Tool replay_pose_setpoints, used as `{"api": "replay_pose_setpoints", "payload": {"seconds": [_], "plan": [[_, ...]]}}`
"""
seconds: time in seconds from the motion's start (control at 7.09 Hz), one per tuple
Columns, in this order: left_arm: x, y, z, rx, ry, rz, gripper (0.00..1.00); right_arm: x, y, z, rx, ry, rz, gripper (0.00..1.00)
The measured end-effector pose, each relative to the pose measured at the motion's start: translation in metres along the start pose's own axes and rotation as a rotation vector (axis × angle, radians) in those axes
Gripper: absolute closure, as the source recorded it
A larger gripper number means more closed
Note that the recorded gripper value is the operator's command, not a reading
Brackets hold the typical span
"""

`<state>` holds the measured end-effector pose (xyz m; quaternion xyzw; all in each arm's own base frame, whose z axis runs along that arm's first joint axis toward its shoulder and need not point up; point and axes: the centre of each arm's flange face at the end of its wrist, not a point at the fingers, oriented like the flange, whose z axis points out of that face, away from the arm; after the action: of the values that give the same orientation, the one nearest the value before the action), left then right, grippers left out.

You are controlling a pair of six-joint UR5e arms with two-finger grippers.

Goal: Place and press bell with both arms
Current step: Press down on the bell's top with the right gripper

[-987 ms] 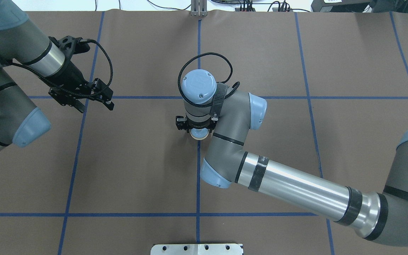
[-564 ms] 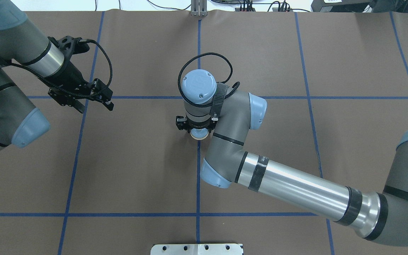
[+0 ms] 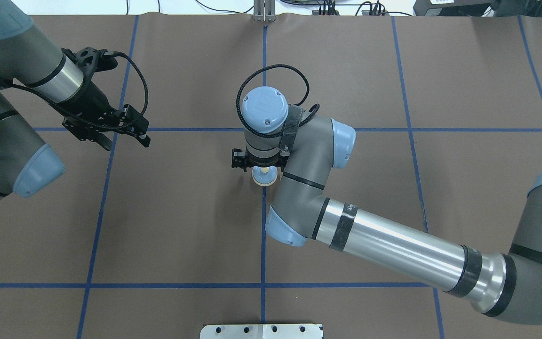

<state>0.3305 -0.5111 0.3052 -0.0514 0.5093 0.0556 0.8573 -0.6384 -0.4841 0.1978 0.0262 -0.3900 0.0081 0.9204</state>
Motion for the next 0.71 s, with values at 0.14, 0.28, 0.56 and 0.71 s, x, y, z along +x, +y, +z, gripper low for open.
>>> {"api": "replay_pose_setpoints", "payload": {"seconds": [0.14,0.28,0.56,0.71], "plan": [[0.000,0.000,0.000,0.000,0.000,0.000,0.01,-0.002,-0.002,-0.012,0.003,-0.019,0.001,0.74],[0.000,0.000,0.000,-0.001,0.000,0.000,0.01,-0.004,-0.002,-0.022,0.003,-0.036,0.002,0.86],[-0.001,0.000,0.002,-0.002,-0.002,0.000,0.01,-0.008,0.001,-0.039,0.006,-0.056,0.001,1.00],[-0.001,0.000,0.003,-0.003,-0.003,0.000,0.01,-0.008,0.003,-0.044,0.004,-0.055,0.002,1.00]]}}
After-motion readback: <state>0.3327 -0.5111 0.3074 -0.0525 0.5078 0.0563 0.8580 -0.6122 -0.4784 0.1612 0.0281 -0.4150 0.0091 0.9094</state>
